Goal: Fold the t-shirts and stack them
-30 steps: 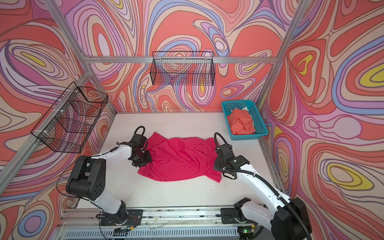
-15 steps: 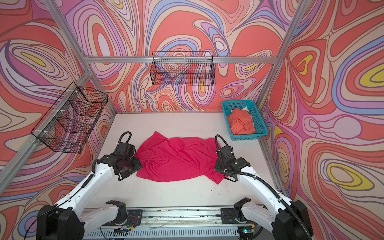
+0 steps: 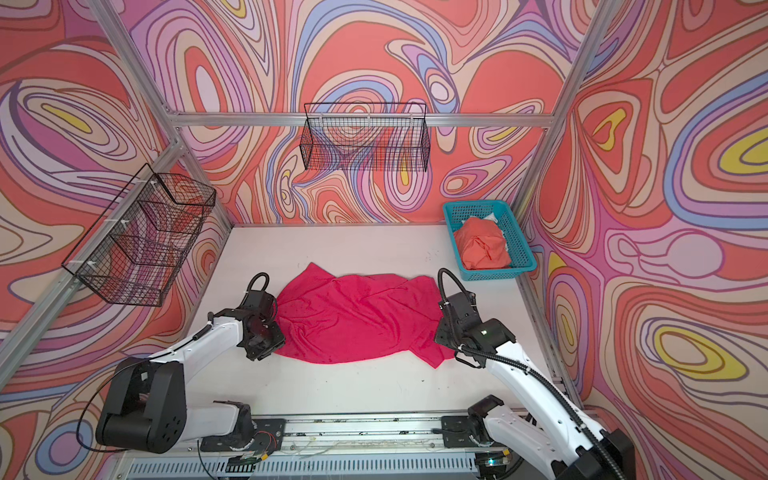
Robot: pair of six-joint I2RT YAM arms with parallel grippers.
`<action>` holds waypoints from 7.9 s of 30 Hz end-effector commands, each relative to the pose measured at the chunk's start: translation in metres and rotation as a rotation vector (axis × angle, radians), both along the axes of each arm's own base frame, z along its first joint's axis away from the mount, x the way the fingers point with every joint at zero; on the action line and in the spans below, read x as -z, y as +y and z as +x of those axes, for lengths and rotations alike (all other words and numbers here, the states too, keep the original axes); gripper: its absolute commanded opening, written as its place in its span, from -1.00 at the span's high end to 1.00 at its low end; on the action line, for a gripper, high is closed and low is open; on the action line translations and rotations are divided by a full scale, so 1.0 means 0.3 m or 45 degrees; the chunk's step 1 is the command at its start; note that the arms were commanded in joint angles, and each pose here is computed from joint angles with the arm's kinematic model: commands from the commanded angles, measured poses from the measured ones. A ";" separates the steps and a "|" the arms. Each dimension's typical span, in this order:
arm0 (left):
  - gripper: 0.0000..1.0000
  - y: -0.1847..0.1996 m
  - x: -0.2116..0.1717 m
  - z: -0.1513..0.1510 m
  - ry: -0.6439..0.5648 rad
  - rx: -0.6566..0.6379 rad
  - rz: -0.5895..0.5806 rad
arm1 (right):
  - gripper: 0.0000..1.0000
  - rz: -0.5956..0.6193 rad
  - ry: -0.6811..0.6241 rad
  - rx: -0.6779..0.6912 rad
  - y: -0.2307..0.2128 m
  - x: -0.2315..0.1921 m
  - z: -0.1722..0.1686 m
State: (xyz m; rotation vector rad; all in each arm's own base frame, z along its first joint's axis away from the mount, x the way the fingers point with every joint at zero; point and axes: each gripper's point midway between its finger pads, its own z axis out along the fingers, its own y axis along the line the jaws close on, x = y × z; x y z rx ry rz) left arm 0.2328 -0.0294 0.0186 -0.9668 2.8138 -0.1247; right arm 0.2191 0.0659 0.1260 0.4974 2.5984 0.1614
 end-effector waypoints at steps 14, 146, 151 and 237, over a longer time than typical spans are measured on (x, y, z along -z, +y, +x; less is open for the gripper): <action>1.00 0.257 -0.273 0.138 -0.297 -0.238 0.152 | -0.14 0.156 0.037 0.179 -0.018 0.088 -0.101; 1.00 0.322 -0.573 0.428 -0.649 -0.181 0.169 | 1.00 0.219 0.087 -0.178 0.290 -0.139 -0.096; 1.00 0.312 -0.615 0.424 -0.677 -0.179 0.152 | 1.00 0.217 0.138 -0.178 0.281 -0.134 -0.125; 1.00 0.136 -2.020 1.031 -2.258 0.021 -0.418 | 1.00 -0.195 -2.355 -0.121 -0.184 -2.025 0.735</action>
